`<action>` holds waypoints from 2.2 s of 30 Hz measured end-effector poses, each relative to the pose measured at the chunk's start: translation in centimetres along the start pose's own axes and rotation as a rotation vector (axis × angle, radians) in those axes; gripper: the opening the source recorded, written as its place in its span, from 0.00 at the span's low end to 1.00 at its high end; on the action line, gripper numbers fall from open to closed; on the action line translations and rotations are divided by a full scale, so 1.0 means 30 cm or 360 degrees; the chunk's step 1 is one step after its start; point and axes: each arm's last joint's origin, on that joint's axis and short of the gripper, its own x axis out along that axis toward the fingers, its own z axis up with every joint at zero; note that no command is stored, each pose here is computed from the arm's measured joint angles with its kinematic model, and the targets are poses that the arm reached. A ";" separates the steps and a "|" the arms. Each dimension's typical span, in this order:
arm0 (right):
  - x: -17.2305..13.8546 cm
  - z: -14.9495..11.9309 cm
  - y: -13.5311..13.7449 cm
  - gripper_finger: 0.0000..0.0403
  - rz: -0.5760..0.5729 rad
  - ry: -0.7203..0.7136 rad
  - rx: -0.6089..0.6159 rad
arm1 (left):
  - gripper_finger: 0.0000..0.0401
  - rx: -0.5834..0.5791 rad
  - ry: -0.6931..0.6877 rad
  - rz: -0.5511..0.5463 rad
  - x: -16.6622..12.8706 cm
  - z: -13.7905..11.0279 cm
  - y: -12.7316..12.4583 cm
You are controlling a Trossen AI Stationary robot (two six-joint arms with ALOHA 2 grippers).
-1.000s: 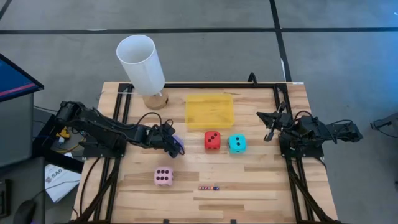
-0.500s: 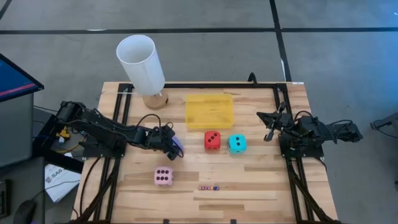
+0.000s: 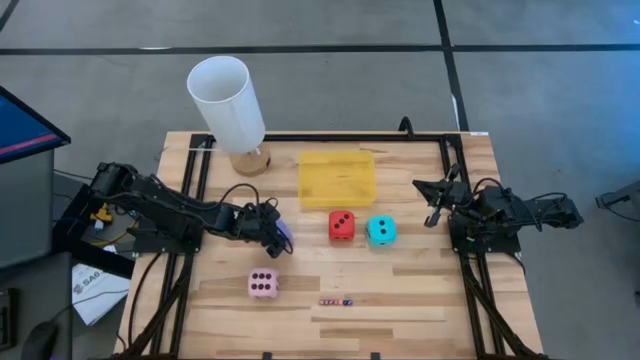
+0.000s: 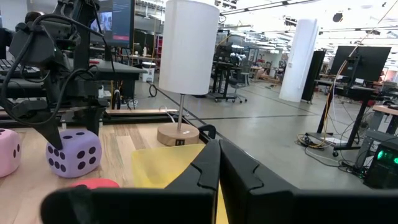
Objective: Pick & Place Dice
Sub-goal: Put the big purple dice into the yellow bin
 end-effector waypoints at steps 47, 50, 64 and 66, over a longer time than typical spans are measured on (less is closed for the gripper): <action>0.000 0.000 0.000 0.01 0.0001 0.0000 -0.0001 | 0.93 0.0057 -0.0200 -0.0117 0.030 0.050 0.009; 0.000 0.000 0.000 0.01 0.0000 0.0000 -0.0001 | 0.94 0.0022 -0.0235 -0.0130 0.019 0.066 0.018; 0.000 -0.001 0.000 0.01 -0.0001 0.0001 -0.0004 | 0.94 -0.0199 -0.0754 -0.0484 -0.175 0.193 0.050; 0.000 -0.001 0.000 0.01 0.0000 0.0001 -0.0005 | 0.94 -0.0171 -0.0832 -0.0496 -0.178 0.213 0.051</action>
